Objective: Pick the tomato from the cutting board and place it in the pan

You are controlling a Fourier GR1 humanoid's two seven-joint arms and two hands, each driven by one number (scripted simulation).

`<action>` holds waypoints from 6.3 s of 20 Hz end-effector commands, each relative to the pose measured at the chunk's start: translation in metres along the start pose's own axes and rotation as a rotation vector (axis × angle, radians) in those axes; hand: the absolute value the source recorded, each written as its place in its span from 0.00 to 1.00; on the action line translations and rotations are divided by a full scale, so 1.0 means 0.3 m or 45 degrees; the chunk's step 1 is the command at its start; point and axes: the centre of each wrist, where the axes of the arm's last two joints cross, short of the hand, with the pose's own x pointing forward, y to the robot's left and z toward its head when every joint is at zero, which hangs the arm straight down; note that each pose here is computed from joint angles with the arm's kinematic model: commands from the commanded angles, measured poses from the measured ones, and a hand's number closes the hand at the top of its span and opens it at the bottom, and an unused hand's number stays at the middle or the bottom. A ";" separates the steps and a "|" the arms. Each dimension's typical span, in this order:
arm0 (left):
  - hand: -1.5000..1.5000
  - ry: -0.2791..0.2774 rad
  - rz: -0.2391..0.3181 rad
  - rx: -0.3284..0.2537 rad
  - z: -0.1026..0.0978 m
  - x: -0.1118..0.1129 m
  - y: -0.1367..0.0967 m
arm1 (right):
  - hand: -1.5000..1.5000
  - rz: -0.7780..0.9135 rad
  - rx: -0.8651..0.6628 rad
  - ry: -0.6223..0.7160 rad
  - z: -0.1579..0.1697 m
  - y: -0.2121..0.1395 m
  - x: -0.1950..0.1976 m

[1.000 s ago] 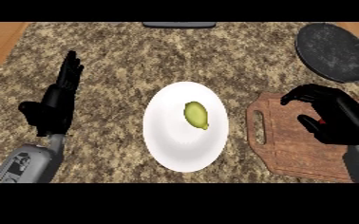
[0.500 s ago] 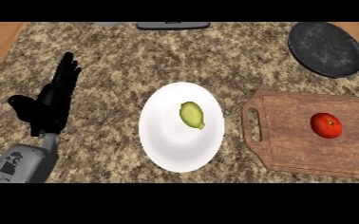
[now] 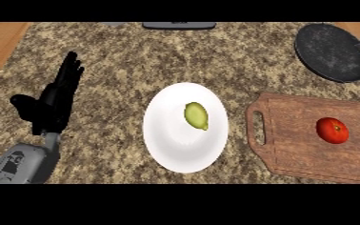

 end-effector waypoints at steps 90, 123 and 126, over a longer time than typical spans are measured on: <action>0.50 -0.006 -0.007 0.000 -0.026 0.044 -0.046 | 1.00 0.561 0.901 0.088 -0.379 0.718 -0.023; 0.50 0.016 0.004 -0.004 -0.010 -0.028 -0.045 | 1.00 0.202 -0.297 0.056 -0.457 0.579 0.496; 0.50 0.016 0.026 -0.025 -0.017 0.024 -0.018 | 1.00 0.005 -0.338 0.106 -0.504 0.522 0.428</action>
